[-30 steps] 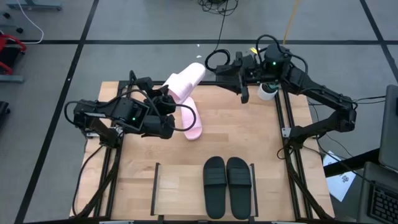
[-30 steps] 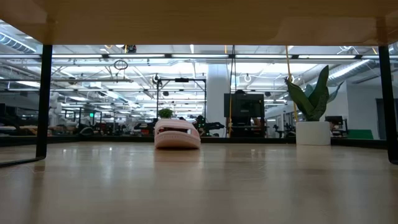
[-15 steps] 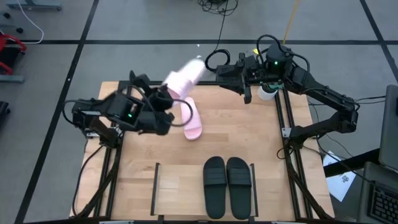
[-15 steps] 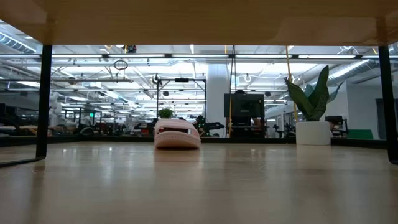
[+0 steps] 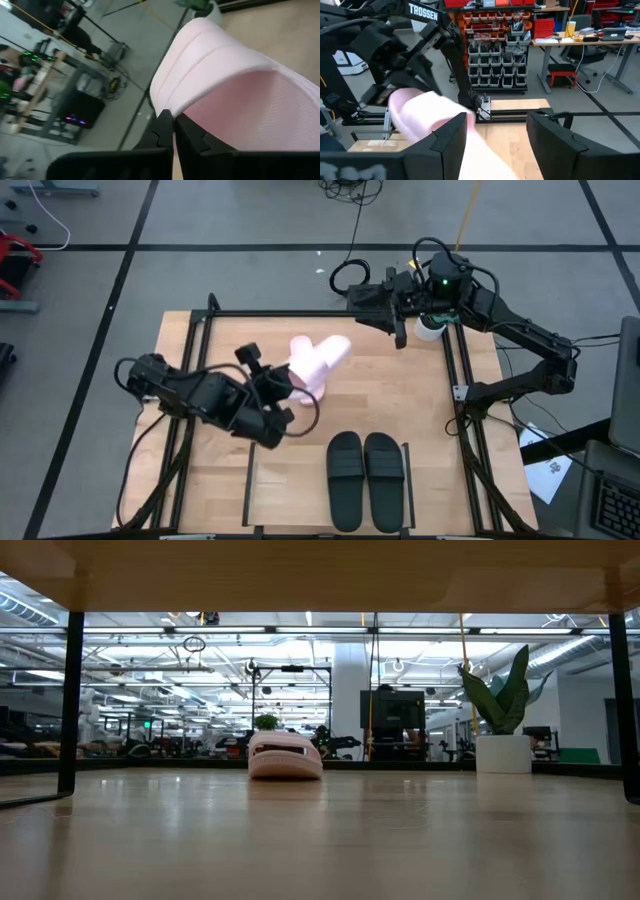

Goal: Pick and place slides into the shelf
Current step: Put the left pink slipper on the shelf

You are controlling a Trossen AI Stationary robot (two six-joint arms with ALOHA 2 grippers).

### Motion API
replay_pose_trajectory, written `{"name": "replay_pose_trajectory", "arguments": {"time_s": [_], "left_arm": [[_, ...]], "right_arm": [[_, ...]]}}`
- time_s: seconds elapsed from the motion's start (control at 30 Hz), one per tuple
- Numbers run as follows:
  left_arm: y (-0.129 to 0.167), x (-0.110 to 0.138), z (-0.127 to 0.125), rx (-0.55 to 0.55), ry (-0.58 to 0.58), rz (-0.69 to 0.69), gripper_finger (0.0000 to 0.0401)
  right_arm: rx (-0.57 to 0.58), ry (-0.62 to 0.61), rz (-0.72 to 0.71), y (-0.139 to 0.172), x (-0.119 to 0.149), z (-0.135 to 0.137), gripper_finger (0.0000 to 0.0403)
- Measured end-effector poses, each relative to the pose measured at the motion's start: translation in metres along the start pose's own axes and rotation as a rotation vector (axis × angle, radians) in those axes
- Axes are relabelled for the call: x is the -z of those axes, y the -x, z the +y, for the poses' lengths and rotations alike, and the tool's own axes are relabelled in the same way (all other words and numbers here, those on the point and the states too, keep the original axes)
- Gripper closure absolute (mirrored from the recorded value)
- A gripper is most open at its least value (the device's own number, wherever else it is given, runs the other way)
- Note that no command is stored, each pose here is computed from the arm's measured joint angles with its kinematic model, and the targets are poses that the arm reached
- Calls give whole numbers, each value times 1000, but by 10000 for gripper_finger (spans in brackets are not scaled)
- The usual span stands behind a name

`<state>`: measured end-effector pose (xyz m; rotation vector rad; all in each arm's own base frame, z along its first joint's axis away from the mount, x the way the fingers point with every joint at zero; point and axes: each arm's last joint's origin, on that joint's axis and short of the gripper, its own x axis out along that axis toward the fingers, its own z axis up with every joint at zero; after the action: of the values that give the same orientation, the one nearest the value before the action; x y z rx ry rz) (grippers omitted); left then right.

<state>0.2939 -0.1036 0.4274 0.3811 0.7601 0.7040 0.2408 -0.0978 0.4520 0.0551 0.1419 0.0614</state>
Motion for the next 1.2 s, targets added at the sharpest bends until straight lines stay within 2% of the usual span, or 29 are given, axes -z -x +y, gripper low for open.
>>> {"name": "replay_pose_trajectory", "arguments": {"time_s": [0.13,0.27,0.37,0.53,0.73,1.0,1.2], "left_arm": [[8,2,-11,43,18,-5,401],[10,3,-11,49,43,-9,401],[10,3,-10,44,34,-10,401],[4,1,-7,31,-19,0,401],[-3,0,-3,4,-56,10,401],[-8,-2,1,-21,-85,17,401],[-8,-2,1,-24,-105,15,401]], "right_arm": [[0,-12,26,1,3,0,206],[-17,-51,81,1,8,1,206],[-105,-98,120,2,13,4,206],[-245,-197,105,1,10,10,206],[-270,-223,117,-7,11,14,206],[-305,-217,161,-41,26,9,204],[-287,-244,160,-39,26,3,163]]}}
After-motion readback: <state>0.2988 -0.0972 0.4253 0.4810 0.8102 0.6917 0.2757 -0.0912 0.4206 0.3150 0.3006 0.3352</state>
